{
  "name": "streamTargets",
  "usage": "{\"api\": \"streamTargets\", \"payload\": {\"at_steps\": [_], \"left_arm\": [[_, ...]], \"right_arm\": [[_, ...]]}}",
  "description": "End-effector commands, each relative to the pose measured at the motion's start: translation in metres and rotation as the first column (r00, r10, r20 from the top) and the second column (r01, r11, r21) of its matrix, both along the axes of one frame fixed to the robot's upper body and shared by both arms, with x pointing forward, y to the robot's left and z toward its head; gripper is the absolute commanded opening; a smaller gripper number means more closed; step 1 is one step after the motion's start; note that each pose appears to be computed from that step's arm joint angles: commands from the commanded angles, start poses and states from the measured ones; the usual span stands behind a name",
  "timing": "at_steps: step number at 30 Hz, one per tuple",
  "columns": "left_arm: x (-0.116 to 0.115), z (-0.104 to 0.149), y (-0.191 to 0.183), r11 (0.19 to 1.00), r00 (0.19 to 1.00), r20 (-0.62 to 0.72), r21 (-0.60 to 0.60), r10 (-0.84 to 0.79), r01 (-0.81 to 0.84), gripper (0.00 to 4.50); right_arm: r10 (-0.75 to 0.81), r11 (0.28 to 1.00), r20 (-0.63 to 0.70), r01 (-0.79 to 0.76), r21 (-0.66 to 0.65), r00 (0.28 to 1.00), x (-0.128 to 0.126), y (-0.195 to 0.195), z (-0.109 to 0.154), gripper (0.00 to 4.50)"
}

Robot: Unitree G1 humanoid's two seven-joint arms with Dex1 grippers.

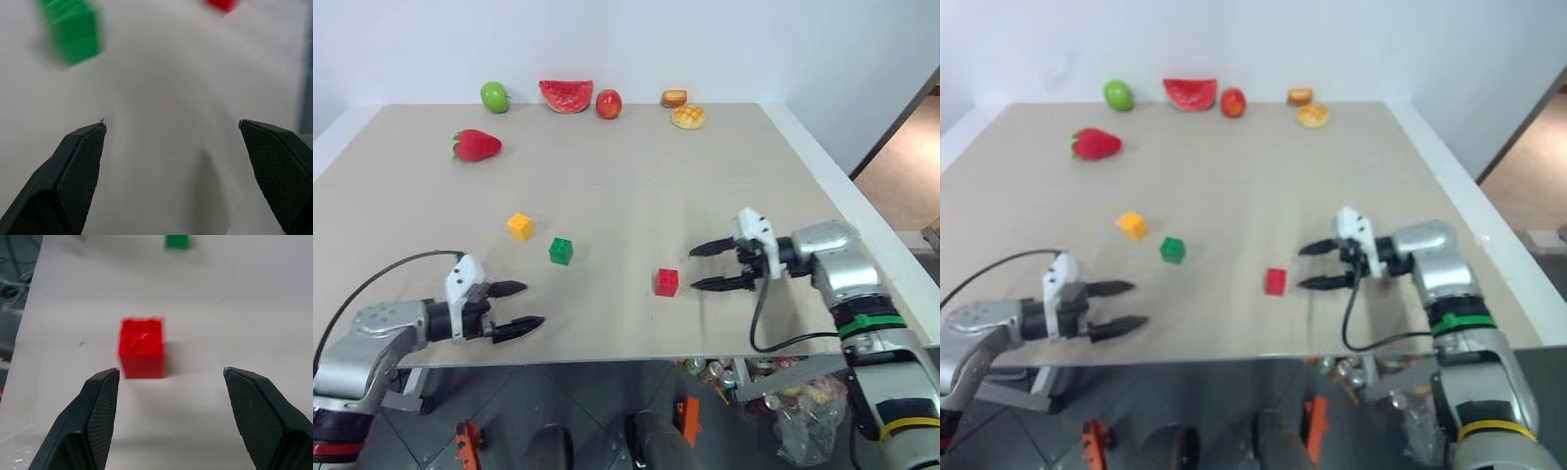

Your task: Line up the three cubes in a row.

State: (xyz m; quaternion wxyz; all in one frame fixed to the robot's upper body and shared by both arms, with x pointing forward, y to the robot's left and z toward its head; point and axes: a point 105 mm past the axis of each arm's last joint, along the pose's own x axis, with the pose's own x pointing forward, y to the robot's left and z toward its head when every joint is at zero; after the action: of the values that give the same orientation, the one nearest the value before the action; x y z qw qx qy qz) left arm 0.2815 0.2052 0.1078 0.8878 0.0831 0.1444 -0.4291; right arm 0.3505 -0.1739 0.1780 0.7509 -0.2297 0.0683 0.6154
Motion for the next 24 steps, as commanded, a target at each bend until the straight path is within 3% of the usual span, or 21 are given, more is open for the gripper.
{"api": "streamTargets", "payload": {"at_steps": [1, 5, 13, 24], "left_arm": [[0.015, 0.007, -0.001, 0.997, 0.995, 0.073, 0.008, 0.070, -0.071, 4.50], [0.027, 0.004, -0.012, 0.992, 0.990, 0.073, -0.050, 0.121, -0.117, 4.50], [0.052, 0.001, -0.036, 0.977, 0.981, 0.056, -0.114, 0.186, -0.179, 4.50], [0.081, 0.002, -0.051, 0.959, 0.967, 0.052, -0.147, 0.251, -0.242, 4.50]], "right_arm": [[0.010, 0.987, 0.108, -0.028, 0.161, 0.994, 0.001, 0.017, 0.048, 3.53], [-0.004, 0.972, 0.131, -0.027, 0.235, 0.991, -0.003, 0.034, 0.057, 3.53], [-0.031, 0.972, 0.107, 0.005, 0.233, 0.994, -0.013, 0.044, 0.038, 3.53], [-0.070, 0.967, 0.096, 0.044, 0.250, 0.993, -0.019, 0.043, 0.033, 3.53]]}}
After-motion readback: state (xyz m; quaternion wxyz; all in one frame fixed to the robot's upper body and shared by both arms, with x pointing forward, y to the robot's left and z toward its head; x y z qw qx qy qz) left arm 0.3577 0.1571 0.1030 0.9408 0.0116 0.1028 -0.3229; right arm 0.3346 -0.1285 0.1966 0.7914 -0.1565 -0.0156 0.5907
